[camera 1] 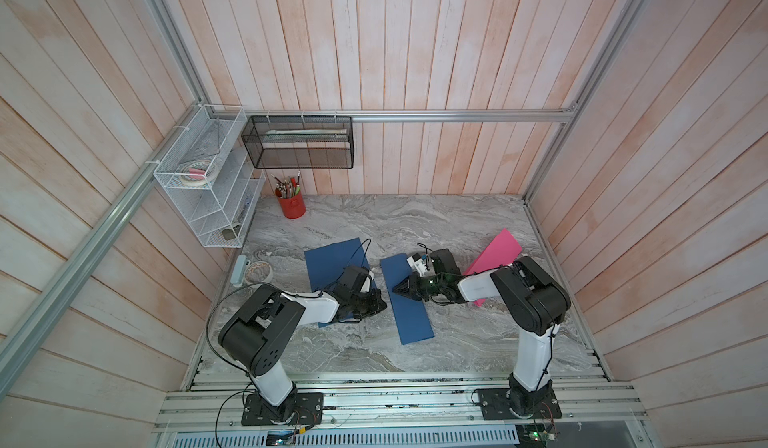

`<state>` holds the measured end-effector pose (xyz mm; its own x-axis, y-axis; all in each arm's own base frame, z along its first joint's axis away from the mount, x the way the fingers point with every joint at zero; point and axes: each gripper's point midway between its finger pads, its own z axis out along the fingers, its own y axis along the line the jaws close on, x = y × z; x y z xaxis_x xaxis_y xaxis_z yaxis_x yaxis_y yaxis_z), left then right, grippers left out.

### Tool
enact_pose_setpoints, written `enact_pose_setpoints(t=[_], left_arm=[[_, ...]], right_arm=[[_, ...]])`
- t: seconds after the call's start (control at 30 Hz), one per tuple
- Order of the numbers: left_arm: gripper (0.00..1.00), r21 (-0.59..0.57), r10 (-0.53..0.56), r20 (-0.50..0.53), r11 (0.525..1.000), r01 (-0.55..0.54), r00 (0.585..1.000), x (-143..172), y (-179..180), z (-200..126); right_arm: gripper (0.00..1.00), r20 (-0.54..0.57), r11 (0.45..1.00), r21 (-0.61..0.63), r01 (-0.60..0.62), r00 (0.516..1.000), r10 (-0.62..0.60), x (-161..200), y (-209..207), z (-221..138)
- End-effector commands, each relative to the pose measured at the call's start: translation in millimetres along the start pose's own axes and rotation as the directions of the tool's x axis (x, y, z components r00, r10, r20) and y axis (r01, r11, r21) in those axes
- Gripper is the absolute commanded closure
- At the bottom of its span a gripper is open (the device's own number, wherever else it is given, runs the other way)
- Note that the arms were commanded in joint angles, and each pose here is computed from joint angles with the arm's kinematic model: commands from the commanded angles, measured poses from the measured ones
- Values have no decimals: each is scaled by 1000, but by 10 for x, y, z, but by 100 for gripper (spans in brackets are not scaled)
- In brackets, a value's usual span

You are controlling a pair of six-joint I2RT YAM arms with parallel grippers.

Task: Fold the rectangular paper in half along the long edge
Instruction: Fold the paper at the center of the board.

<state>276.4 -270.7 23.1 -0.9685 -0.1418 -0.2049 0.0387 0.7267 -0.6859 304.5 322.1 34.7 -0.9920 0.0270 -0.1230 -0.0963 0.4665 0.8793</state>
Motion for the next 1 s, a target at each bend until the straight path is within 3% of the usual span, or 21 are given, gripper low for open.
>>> enact_pose_setpoints(t=[0.0, 0.97], left_arm=[[100, 6, -1, -16, 1000, 1, 1000, 53, 12, 40], [100, 88, 11, 26, 996, -13, 1000, -92, -233, 16]], right_arm=[[78, -4, 1000, -14, 7, 1000, -7, -14, 31, 45], [78, -5, 1000, -18, -7, 1000, 7, -23, -21, 88]])
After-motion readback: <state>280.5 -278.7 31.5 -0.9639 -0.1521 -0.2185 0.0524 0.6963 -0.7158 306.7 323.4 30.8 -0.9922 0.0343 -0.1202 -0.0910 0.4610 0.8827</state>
